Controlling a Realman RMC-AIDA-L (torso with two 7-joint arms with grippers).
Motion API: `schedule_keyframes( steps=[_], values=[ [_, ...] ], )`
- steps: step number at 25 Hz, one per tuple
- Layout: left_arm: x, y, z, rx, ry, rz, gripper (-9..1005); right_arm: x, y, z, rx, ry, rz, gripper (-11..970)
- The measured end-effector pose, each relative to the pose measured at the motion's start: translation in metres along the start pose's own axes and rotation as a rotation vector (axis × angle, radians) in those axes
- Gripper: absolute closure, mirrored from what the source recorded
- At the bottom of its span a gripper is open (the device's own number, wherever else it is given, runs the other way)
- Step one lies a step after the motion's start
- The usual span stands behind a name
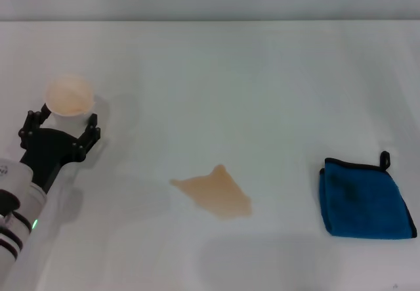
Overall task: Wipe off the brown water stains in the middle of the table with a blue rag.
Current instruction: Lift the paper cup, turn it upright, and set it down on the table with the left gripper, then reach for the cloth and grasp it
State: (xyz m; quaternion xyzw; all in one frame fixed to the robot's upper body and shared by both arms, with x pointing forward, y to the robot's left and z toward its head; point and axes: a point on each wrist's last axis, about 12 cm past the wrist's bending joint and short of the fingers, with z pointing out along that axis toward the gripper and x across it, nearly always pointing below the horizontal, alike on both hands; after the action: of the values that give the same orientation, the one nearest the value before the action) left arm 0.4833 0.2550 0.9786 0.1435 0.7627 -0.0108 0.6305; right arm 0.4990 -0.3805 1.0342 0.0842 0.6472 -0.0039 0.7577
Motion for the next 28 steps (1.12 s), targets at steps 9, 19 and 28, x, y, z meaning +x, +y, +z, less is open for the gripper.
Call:
schedule_keyframes(
  steps=[9, 19, 28],
  values=[
    [0.002, -0.005, -0.005, 0.008, -0.001, -0.014, 127, 0.000, 0.000, 0.000, 0.002, 0.000, 0.000, 120],
    [0.009, -0.009, -0.018, 0.008, 0.014, -0.034, 122, 0.000, -0.001, 0.000, 0.004, 0.003, -0.001, 123],
    [0.015, -0.019, -0.049, 0.011, -0.037, -0.078, 123, 0.001, -0.001, -0.001, 0.006, 0.008, 0.000, 126]
  ],
)
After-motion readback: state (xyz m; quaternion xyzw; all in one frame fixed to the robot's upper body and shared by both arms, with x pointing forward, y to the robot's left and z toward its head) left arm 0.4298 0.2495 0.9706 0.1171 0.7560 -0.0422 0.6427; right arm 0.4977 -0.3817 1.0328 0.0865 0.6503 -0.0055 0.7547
